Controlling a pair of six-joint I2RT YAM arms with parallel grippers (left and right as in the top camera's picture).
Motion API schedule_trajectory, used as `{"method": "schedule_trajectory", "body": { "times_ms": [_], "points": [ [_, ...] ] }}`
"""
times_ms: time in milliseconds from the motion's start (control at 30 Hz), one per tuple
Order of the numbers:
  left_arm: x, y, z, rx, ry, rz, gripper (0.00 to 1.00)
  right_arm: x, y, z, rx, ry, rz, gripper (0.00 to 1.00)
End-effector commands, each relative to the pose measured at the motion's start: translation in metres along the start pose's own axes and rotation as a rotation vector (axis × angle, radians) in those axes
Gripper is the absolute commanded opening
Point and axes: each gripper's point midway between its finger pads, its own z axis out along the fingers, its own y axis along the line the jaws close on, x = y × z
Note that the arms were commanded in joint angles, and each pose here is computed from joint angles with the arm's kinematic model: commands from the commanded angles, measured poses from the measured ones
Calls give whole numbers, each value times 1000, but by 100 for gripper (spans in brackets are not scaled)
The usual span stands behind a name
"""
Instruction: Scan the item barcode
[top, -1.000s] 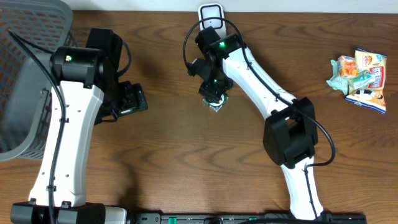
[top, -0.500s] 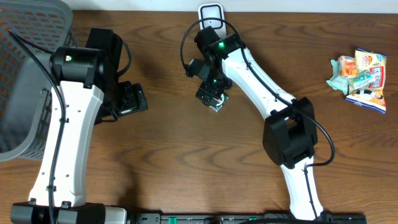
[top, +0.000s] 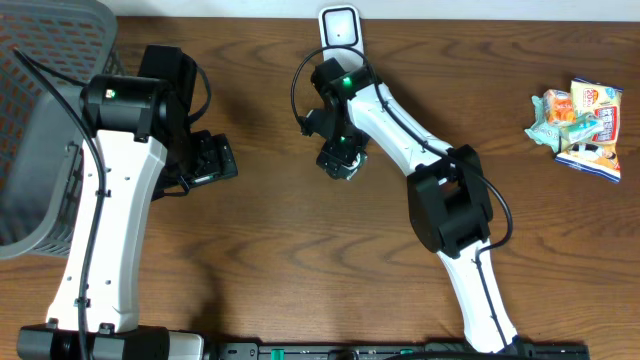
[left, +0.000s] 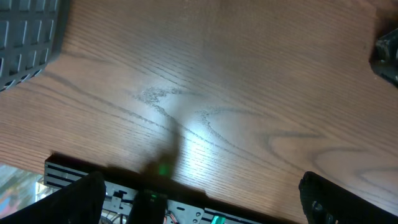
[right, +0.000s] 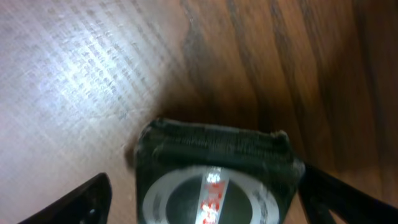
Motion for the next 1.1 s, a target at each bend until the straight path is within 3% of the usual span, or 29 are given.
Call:
{"method": "schedule_trajectory", "body": {
  "times_ms": [0,133,633,800,1067],
  "points": [
    [-1,3,1,-15,2,-4,98,-1,-4,9,6,0,44,84],
    [-1,3,1,-15,2,-4,98,-11,-9,9,20,-39,130,74],
    [-1,3,1,-15,2,-4,98,-6,-3,24,-10,-3,153,73],
    [-1,3,1,-15,2,-4,97,-1,0,25,-20,19,154,56],
    [-1,3,1,-15,2,-4,98,5,4,21,-31,43,193,56]
  ]
}}
